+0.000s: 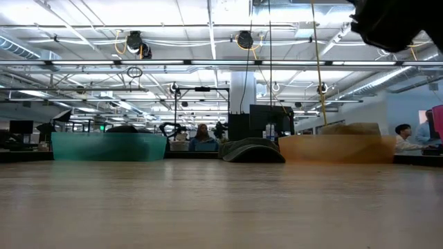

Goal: Pick & Place hat
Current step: Put the black cap into the green bin

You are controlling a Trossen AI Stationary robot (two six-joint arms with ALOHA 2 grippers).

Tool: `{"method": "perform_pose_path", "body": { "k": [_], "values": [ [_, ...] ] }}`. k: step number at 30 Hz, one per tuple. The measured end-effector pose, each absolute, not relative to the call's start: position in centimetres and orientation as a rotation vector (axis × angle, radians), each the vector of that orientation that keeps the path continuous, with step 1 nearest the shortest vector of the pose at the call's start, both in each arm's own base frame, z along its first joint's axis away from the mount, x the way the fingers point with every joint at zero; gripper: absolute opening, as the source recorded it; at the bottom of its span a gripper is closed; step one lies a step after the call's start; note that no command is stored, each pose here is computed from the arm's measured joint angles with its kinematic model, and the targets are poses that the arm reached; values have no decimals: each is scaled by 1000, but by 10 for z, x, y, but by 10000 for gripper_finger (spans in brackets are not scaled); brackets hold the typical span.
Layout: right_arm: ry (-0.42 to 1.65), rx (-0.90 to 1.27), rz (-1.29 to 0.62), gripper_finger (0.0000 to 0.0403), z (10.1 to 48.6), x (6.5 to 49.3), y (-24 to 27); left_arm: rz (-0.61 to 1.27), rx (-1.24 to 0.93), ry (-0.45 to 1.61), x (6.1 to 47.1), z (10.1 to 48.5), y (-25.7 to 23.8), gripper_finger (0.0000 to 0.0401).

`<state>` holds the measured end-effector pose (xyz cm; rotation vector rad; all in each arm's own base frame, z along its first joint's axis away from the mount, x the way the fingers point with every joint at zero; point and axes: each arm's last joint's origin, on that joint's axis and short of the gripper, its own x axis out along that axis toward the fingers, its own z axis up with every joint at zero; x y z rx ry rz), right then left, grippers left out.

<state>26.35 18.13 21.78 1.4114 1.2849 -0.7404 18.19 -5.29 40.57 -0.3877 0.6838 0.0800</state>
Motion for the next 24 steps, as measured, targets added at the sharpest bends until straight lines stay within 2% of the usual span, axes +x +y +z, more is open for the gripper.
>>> {"method": "perform_pose_path", "body": {
  "k": [7,11,16,24],
  "values": [
    [1025,1229,-626,84,247,259,161,192,-485,539,193,415,-32,93],
    [989,1152,-597,84,258,257,145,262,-565,477,202,417,-18,93],
    [947,1028,-556,84,272,252,126,233,-613,449,221,415,-10,93],
    [661,881,-627,84,304,238,94,198,-669,382,259,408,-12,93]
  ]
}}
